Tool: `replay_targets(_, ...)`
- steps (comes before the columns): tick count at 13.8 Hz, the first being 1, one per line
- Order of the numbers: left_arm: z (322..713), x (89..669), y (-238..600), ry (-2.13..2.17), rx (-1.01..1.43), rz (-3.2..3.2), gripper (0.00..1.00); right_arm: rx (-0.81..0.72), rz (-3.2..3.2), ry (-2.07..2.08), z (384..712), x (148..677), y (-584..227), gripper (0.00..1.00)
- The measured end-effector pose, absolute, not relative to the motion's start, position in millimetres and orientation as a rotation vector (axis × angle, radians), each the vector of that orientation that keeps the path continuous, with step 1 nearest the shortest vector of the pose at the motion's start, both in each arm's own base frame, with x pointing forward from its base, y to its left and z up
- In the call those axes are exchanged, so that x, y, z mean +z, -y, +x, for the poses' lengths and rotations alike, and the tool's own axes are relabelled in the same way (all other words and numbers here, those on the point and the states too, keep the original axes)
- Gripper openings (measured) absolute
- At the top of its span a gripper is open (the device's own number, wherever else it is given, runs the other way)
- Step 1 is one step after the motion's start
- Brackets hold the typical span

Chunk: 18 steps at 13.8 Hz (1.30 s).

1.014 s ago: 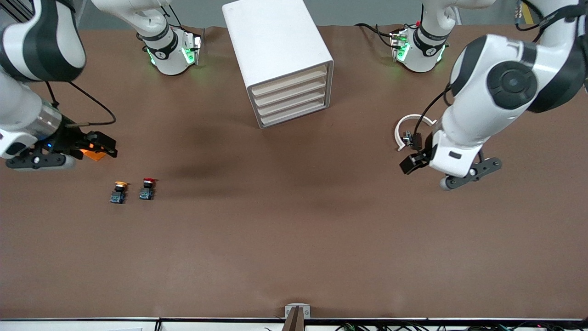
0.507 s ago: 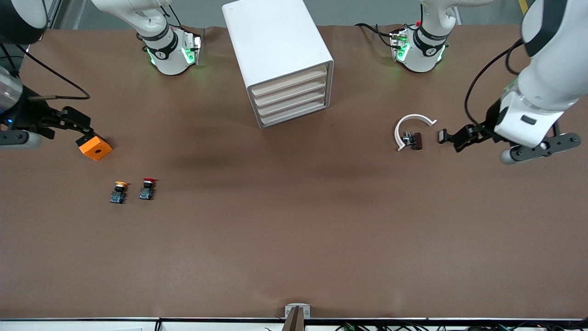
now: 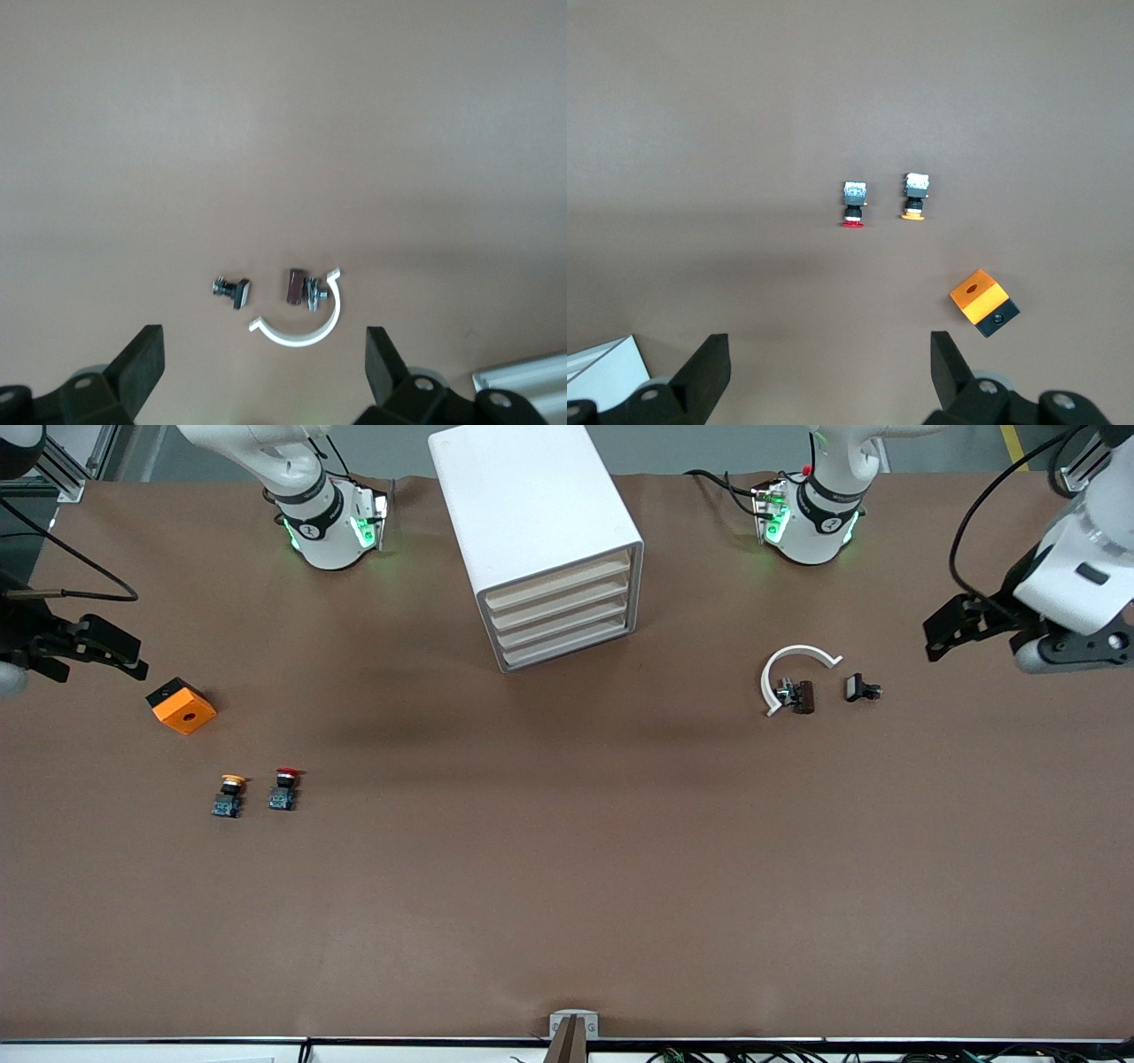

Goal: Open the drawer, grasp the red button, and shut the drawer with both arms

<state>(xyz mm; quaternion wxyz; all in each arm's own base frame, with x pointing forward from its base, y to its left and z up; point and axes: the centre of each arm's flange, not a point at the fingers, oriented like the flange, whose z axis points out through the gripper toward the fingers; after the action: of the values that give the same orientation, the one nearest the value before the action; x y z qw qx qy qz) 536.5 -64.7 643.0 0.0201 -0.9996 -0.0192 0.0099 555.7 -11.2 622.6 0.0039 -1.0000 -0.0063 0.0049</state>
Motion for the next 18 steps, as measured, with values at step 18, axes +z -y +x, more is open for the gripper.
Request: replay_targets(18,524,652,49,0.075,0.089,-3.116,1.00,0.008,-3.134,0.023,555,627,10,1.00)
